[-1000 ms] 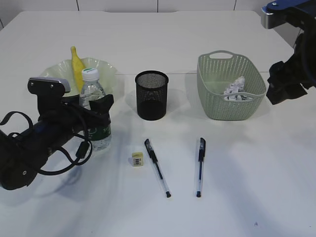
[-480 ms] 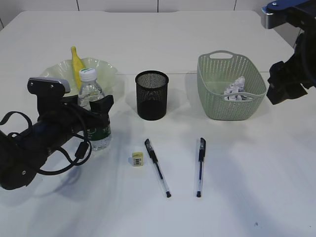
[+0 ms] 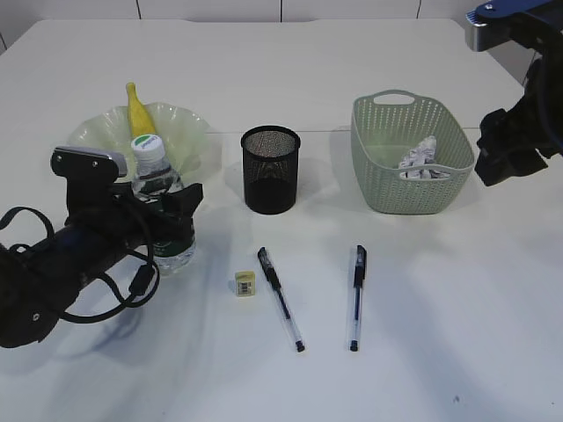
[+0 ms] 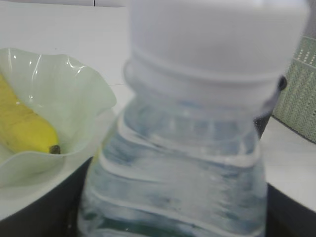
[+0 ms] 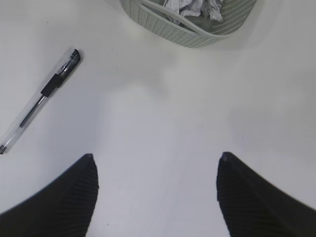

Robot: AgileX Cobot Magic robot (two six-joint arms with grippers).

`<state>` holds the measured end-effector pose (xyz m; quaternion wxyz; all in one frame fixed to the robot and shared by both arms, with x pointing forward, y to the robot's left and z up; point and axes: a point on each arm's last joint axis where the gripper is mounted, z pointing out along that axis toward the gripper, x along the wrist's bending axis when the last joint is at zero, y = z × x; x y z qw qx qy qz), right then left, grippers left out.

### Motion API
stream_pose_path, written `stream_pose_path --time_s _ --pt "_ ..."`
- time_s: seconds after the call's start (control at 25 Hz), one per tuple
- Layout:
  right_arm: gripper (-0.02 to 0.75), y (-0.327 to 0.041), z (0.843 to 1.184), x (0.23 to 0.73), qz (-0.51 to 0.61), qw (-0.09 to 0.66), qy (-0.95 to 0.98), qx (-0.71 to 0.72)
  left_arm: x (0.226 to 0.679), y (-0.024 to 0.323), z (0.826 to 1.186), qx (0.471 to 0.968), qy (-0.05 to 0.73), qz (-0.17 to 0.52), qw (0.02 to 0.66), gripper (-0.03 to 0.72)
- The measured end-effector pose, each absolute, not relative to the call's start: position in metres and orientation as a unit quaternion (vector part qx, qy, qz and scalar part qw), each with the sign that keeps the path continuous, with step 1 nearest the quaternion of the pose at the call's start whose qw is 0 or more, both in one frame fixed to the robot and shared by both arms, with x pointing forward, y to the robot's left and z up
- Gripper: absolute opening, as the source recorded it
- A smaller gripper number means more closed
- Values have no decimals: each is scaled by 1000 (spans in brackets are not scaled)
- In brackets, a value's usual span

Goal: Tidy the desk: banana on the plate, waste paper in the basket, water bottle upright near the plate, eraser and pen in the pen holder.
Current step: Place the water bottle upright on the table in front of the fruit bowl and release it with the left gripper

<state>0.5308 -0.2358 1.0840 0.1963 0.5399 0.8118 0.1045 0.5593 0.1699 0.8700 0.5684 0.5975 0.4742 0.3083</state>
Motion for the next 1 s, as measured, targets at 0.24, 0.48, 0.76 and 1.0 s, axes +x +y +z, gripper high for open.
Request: stream_pose_path --time_s 0.24,0.48,0.76,1.0 --pt "554 -236 1084 531 104 196 812 540 546 175 873 607 475 307 558 540" --pt "554 -236 1084 531 104 196 812 540 543 177 889 597 469 316 569 568" --pt "554 -236 1084 531 104 196 812 540 543 177 906 584 457 326 587 571" --pt "554 -235 1085 532 111 201 811 538 541 177 935 562 436 342 614 571"
